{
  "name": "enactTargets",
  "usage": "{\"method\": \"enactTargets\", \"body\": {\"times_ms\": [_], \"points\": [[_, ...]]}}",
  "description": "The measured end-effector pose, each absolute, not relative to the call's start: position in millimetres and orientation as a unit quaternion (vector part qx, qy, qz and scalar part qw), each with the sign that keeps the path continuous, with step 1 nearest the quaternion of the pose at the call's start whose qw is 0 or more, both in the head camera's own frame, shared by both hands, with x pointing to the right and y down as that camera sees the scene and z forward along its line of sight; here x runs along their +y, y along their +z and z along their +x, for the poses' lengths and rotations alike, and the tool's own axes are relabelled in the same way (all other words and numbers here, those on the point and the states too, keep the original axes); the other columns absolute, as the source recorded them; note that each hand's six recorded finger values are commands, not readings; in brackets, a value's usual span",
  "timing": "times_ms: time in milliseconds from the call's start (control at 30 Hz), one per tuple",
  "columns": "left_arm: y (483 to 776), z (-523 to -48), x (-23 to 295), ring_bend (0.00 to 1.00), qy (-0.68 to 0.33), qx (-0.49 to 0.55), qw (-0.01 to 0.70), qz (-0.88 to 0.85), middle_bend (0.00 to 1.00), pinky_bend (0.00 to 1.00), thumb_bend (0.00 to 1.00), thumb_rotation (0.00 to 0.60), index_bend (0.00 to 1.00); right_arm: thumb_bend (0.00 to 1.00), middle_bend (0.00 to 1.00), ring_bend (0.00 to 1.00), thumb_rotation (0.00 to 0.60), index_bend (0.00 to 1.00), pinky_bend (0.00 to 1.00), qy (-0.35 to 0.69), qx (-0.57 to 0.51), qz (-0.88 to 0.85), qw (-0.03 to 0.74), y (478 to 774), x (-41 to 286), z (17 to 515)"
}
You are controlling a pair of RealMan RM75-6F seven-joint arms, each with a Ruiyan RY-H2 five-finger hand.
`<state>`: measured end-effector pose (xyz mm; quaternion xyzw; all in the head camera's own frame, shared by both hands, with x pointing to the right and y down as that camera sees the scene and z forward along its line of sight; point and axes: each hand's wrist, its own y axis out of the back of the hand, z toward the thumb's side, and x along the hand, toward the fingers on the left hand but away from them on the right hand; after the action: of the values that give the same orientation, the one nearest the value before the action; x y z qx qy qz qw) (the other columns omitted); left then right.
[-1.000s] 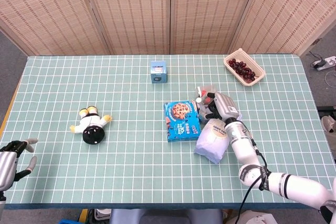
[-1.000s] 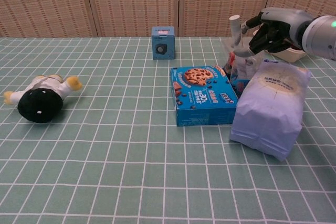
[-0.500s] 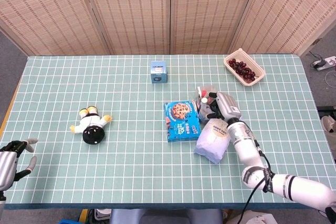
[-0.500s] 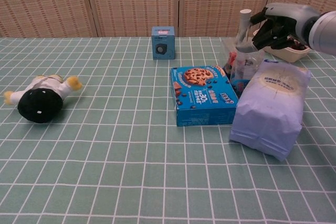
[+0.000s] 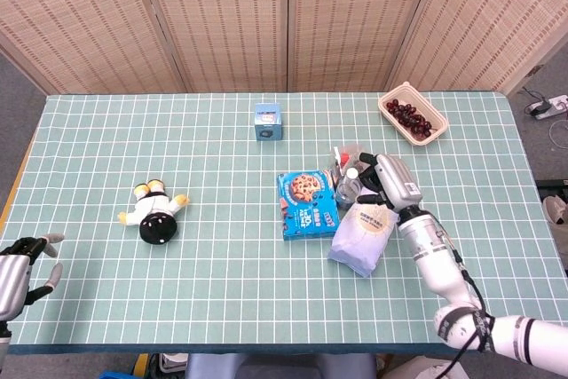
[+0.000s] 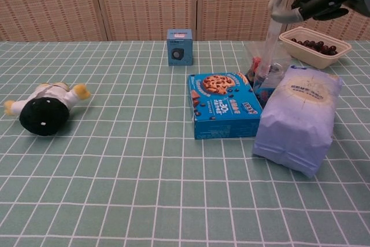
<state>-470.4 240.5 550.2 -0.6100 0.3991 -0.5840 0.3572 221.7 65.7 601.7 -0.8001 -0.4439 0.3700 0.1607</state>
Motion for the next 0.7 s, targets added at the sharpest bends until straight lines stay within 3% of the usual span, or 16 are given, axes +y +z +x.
{"method": "enactTargets", "body": {"times_ms": [333,700], "points": [[551.3,-471.4,239.6,0.33,-0.586,0.400,0.355,-0.609,0.47,0.49,0.40,0.600,0.39,0.45,1.00,1.00,0.600,0.65,1.00,0.229,-0.460,-0.850,0.115,552.7,77.6,218.9],[550.7,-472.5,239.2,0.33,-0.585,0.403,0.353,-0.609,0.47,0.49,0.40,0.600,0.39,0.45,1.00,1.00,0.600,0.66,1.00,0.113,-0.442,-0.890,0.011,535.6,86.7,216.2]]}}
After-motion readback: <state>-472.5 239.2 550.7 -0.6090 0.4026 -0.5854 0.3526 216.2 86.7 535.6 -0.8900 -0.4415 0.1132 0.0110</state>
